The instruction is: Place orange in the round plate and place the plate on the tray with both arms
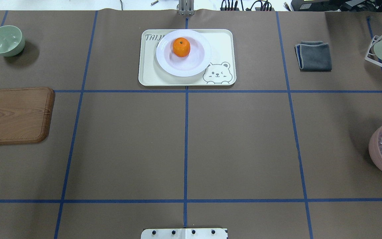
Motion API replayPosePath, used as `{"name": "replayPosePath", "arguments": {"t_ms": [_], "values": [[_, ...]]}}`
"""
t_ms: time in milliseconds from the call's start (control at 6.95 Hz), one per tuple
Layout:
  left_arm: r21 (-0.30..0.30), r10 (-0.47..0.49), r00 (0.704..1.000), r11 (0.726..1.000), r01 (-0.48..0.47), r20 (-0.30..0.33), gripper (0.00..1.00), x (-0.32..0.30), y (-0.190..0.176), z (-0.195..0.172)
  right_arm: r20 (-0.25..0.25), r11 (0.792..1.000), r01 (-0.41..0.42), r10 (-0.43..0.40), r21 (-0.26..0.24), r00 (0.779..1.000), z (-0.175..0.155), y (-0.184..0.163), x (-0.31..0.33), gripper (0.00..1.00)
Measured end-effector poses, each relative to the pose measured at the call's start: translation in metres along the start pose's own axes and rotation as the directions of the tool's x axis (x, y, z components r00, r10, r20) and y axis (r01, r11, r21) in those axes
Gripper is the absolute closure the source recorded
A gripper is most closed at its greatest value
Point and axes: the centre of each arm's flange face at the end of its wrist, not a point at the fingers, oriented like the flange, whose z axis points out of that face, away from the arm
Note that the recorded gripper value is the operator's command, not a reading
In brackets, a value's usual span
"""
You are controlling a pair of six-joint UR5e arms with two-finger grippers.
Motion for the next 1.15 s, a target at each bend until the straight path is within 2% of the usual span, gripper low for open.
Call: {"name": "replayPosePath", "arguments": {"t_ms": [144, 288, 432, 575, 1007, 1151], "values": [[0.001, 0.002, 1.000, 1.000, -0.002, 0.003, 0.02, 0.001, -0.001, -0.001, -0.004, 0.999, -0.038, 0.038, -0.029, 0.999, 0.014, 0.054, 0.022, 0.00], [0.001, 0.006, 1.000, 1.000, -0.006, 0.004, 0.02, 0.003, -0.001, -0.001, -0.003, 0.997, -0.061, 0.061, -0.042, 0.998, 0.025, 0.094, 0.035, 0.00], [-0.001, 0.010, 1.000, 1.000, -0.010, 0.005, 0.02, 0.005, -0.001, 0.000, 0.000, 0.996, -0.073, 0.073, -0.044, 0.997, 0.035, 0.120, 0.043, 0.00], [0.004, 0.017, 1.000, 1.000, -0.017, 0.004, 0.02, 0.008, 0.000, -0.003, 0.007, 0.996, -0.078, 0.078, -0.045, 0.997, 0.041, 0.136, 0.047, 0.00], [0.016, 0.028, 1.000, 0.999, -0.028, 0.002, 0.02, 0.014, 0.003, -0.009, 0.118, 0.992, -0.118, 0.122, -0.041, 0.986, 0.041, 0.166, 0.054, 0.00], [0.017, 0.029, 1.000, 0.999, -0.029, 0.002, 0.02, 0.014, 0.003, -0.009, 0.130, 0.992, -0.119, 0.122, -0.030, 0.984, 0.040, 0.170, 0.057, 0.00]]}}
